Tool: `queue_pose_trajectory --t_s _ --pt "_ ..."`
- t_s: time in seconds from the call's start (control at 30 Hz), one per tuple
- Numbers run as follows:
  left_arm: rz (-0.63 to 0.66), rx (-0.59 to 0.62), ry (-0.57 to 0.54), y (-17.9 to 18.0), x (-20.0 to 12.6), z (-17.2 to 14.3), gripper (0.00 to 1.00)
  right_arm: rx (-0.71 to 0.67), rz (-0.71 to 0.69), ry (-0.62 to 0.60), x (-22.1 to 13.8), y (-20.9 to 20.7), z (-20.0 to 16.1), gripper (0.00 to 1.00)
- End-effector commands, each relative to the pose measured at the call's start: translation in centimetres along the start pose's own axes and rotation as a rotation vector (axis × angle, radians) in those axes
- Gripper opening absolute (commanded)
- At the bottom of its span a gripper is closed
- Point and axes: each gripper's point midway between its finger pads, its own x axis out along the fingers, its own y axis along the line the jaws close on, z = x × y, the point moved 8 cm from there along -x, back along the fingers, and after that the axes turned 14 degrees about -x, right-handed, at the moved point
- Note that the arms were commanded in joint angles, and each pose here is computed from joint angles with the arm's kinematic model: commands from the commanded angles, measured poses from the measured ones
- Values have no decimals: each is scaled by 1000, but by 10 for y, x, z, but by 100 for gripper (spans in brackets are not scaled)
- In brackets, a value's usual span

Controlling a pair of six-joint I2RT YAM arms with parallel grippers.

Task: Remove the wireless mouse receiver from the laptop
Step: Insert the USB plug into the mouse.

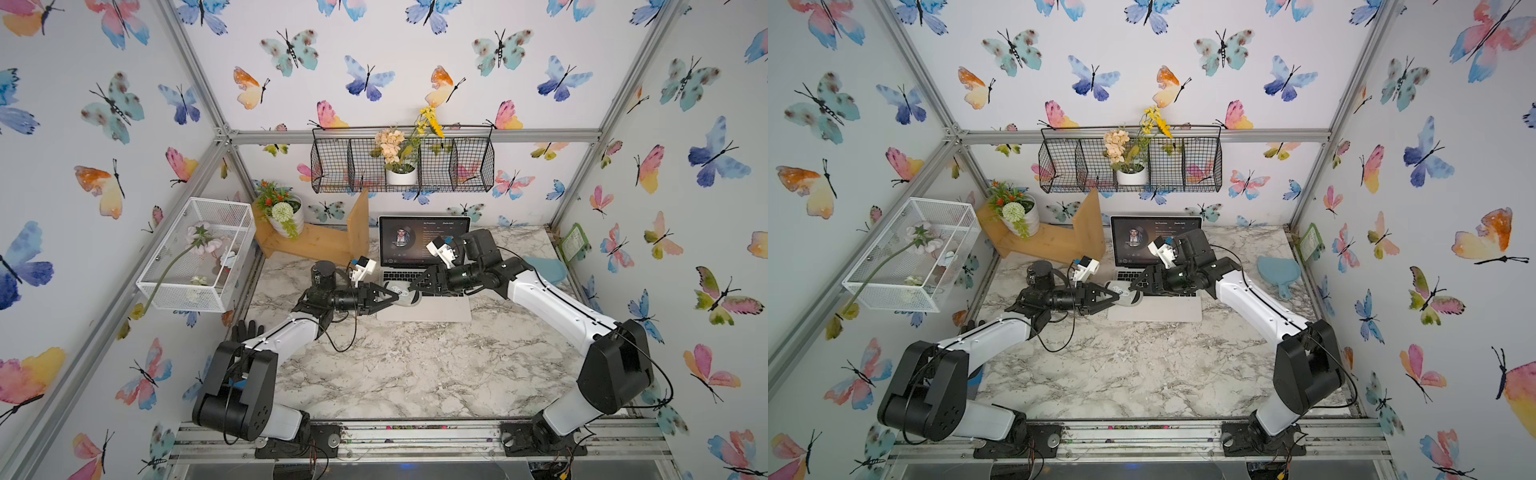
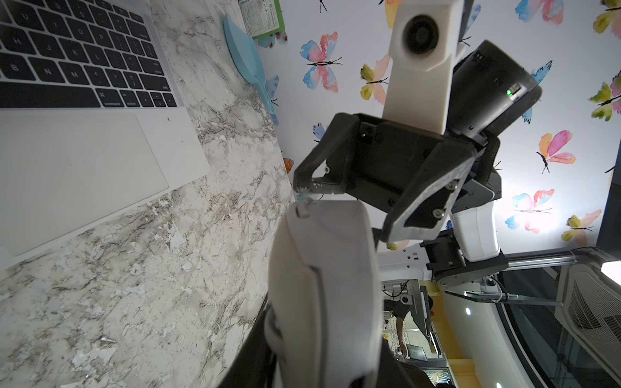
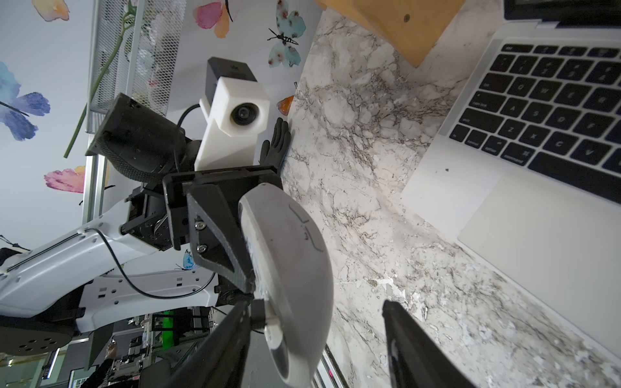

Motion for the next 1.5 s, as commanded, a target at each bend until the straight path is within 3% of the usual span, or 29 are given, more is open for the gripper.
queue_pose_trajectory --t_s 0.0,0.9,1.47 --pt "-35 91 21 -16 -2 -2 11 -5 -55 -29 -10 -2 6 64" --pt "-32 87 14 -15 -1 1 11 -21 39 23 5 6 1 68" --pt "-34 91 16 -17 -1 2 11 -43 29 34 8 10 1 70"
